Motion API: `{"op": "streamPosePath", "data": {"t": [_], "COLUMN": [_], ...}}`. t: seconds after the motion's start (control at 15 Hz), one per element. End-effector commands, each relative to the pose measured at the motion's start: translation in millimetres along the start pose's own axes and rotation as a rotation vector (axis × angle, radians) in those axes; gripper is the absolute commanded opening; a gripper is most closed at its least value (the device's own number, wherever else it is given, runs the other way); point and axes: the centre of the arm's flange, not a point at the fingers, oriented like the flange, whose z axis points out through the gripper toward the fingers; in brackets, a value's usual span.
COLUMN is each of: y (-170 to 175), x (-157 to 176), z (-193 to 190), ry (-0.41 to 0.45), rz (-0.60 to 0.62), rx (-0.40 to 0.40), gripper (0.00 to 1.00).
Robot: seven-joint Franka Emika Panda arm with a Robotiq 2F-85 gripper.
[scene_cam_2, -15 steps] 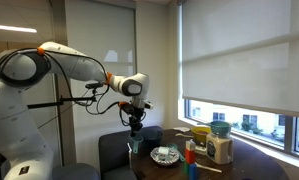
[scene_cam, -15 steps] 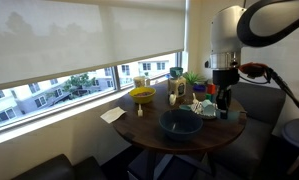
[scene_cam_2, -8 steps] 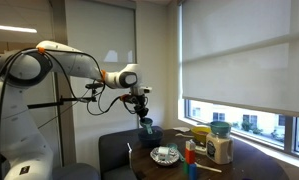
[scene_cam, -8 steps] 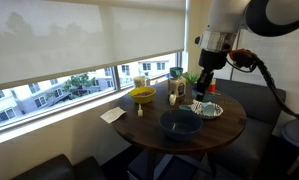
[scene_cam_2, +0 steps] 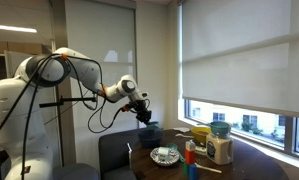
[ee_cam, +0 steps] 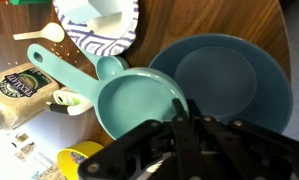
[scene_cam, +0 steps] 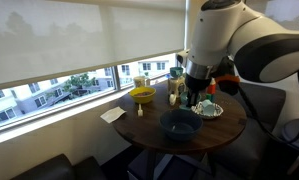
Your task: Put the blue measuring spoon in the dark blue bowl
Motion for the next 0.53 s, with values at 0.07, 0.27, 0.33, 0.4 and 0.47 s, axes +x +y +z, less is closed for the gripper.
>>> {"op": "streamPosePath", "data": {"t": [0.07,0.27,0.33,0.4,0.47], "y": [-25.1,-37.7,-39.7,-41.1,-42.8], "x": [16.2,13.5,13.2,12.4,12.3], "z": [22.6,32.9,36.5,41.2,46.0], "ry": [0.001,-0.023,-0.031,-0.038,-0.044], "rz": [-0.020,0.004,0.012,0.017,0.019], "rx": [-0.021,0.008,0.010,0.019,0.038], "gripper": [0.02,0.02,0.02,0.02,0.02]}}
